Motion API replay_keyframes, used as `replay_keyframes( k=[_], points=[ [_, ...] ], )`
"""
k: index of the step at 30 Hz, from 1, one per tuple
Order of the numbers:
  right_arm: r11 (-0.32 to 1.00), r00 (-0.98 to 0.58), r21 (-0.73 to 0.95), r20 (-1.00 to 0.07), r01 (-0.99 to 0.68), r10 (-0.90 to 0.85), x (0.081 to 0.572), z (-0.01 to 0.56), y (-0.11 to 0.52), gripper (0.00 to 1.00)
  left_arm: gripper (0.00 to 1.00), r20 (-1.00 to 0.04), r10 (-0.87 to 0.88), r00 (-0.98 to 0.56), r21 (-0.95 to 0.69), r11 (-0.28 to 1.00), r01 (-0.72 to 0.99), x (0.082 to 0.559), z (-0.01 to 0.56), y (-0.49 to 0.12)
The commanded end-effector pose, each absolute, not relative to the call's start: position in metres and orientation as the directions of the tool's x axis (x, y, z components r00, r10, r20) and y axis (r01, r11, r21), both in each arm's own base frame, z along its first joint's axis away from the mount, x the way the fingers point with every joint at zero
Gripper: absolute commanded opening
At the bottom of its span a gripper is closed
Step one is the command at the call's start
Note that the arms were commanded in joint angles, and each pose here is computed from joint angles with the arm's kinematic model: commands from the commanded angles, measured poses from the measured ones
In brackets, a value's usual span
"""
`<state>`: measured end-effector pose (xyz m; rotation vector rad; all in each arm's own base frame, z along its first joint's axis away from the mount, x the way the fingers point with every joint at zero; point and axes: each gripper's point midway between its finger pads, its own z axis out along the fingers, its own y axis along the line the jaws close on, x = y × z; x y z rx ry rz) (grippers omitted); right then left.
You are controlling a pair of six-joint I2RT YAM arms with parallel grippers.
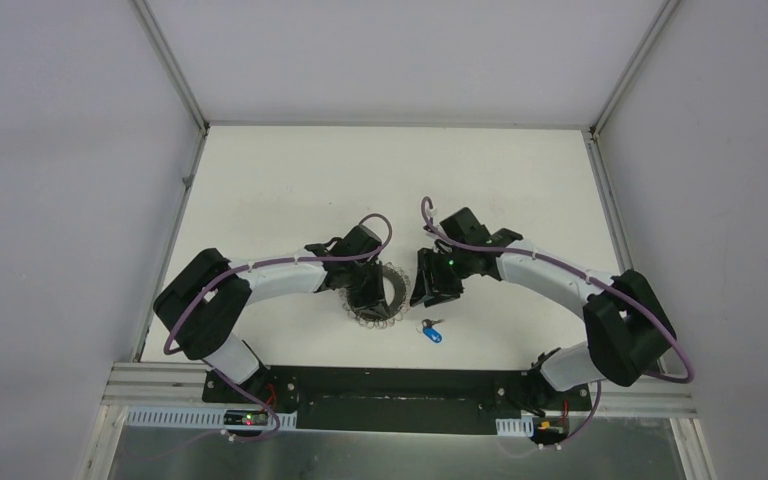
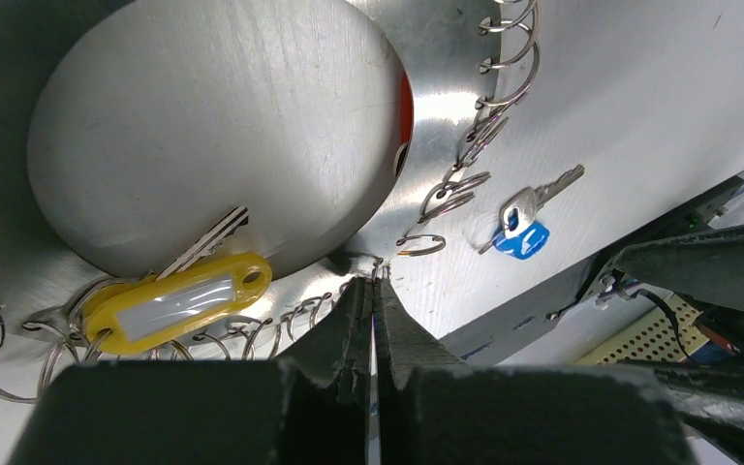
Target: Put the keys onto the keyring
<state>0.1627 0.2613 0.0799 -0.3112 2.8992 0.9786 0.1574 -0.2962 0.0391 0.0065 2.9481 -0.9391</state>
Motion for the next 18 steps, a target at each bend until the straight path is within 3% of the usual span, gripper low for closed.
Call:
replay_keyframes(
  k=[1,3,8,18],
  points=[
    [0.723,-0.958,0.63,-0.23,-0.283,-0.174,0.17,0.103,0.268,0.48,0.0,-0.11,-0.012,-0.994,-0.599,0.799,0.057,0.164,0.055,-0.303],
    [0.72,-0.954,0.629,-0.246,-0.293,-0.173,0.171,0.106,0.267,0.51,0.0,-0.109,-0.014,-0.994,-0.601,0.797,0.055,0.164,0.056,-0.304],
    [0.717,-0.95,0.629,-0.258,-0.301,-0.173,0.171,0.109,0.267,0.52,0.12,-0.076,-0.011,-0.997,-0.593,0.804,0.037,0.163,0.048,-0.306],
    [0.716,-0.952,0.631,-0.253,-0.299,-0.174,0.171,0.108,0.267,0.53,0.19,-0.061,-0.01,-0.998,-0.579,0.815,0.028,0.165,0.04,-0.307]
  ],
)
